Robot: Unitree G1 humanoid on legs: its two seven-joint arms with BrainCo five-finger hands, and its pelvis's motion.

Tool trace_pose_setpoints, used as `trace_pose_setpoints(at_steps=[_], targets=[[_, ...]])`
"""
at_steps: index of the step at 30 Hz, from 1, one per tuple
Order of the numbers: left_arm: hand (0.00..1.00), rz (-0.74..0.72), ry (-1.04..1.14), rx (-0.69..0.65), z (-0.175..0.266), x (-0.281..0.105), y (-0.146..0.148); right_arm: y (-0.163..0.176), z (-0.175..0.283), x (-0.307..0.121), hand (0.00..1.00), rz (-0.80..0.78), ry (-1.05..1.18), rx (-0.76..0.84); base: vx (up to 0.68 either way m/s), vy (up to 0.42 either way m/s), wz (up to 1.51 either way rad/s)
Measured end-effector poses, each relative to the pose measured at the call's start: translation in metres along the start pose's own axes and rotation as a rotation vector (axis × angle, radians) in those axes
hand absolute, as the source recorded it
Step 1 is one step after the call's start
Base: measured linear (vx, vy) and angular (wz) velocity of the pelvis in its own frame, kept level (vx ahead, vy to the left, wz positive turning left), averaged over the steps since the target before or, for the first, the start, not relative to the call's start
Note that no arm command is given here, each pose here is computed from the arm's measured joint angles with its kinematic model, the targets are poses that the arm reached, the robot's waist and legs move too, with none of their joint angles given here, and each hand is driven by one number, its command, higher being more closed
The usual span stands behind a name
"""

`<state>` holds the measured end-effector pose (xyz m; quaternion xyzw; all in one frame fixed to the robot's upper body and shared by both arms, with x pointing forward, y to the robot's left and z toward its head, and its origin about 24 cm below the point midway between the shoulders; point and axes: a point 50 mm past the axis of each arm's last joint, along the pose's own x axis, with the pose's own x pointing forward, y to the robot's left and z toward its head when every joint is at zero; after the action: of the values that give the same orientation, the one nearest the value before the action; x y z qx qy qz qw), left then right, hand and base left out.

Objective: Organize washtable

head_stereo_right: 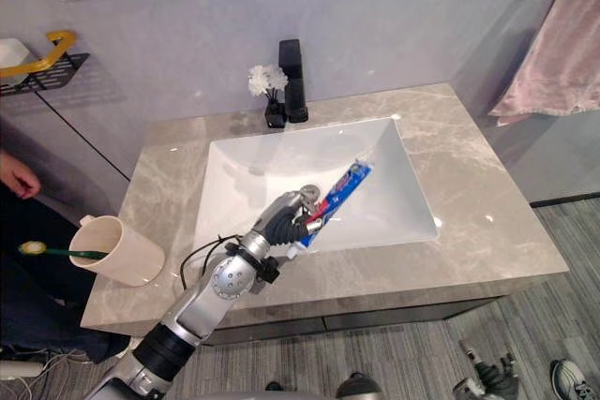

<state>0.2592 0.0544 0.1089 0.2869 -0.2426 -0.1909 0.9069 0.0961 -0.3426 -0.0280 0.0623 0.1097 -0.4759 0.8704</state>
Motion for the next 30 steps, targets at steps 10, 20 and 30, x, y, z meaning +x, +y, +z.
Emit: trace_pose_setpoints(at_steps=[10, 20, 30], targets=[[1.00, 0.185, 0.034, -0.009, -0.001, -0.022, 0.034, 0.034, 0.116, -0.013, 0.00, 0.175, -0.516, 0.018, -0.03, -0.006, -0.16], [1.00, 0.212, -0.026, -0.047, 0.011, -0.026, 0.046, 0.116, 0.200, -0.030, 0.00, 0.703, -0.859, 0.157, -0.01, -0.010, 0.15], [1.00, 0.209, -0.049, -0.076, 0.015, -0.023, 0.045, 0.194, 0.185, -0.068, 0.00, 1.147, -0.709, 0.310, 0.00, -0.001, 0.18]])
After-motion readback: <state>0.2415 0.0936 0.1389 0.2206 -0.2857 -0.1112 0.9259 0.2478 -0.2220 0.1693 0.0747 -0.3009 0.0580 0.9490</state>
